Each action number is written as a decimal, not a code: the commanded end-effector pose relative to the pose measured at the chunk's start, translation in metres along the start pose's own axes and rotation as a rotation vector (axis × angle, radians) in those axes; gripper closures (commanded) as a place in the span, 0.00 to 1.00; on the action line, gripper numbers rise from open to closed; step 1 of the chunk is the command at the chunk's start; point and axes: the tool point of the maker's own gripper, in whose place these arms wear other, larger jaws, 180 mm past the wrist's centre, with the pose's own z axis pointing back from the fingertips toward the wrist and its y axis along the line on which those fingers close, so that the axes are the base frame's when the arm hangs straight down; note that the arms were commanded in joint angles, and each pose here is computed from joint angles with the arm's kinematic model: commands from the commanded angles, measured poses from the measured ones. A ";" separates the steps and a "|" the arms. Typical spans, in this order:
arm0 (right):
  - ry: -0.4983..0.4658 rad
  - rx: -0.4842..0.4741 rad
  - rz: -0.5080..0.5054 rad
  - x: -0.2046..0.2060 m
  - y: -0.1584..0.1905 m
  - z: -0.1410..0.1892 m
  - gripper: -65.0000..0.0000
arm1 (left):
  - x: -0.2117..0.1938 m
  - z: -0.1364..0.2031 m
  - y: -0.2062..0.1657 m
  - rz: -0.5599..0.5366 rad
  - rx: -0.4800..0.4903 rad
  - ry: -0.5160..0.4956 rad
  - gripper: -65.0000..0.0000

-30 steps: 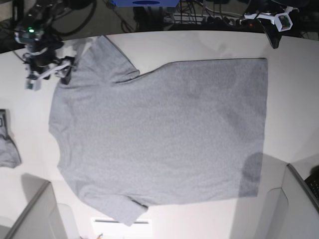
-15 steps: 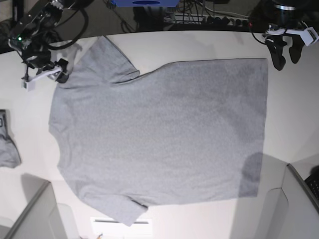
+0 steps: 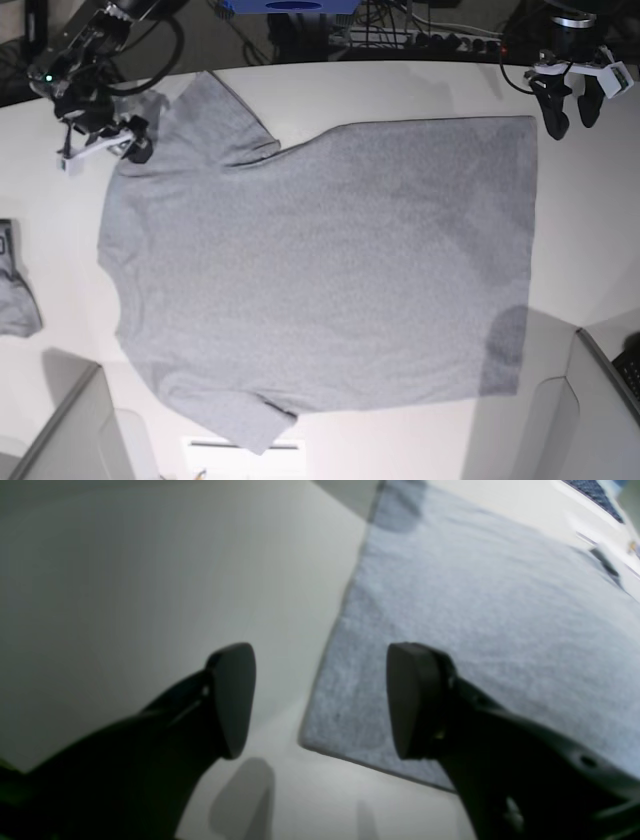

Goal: Fold the T-shirt properly
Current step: 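Lower both grippers to the shirt's shoulder corners, then grasp the grey T-shirt's shoulder corners with both grippers, then lift the shirt with both grippers and pull it toward the robot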

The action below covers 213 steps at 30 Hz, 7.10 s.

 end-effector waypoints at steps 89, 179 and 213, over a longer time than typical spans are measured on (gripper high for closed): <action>0.020 -0.063 0.131 -0.010 0.006 0.036 1.00 | -0.063 -0.026 -0.024 0.120 -0.050 0.295 1.00; 0.028 0.249 0.194 0.126 0.169 -0.039 1.00 | 0.052 -0.153 -0.066 -0.053 0.004 0.229 1.00; -0.061 0.190 0.137 0.152 0.131 -0.056 0.64 | 0.052 -0.190 -0.112 -0.094 -0.101 0.262 0.38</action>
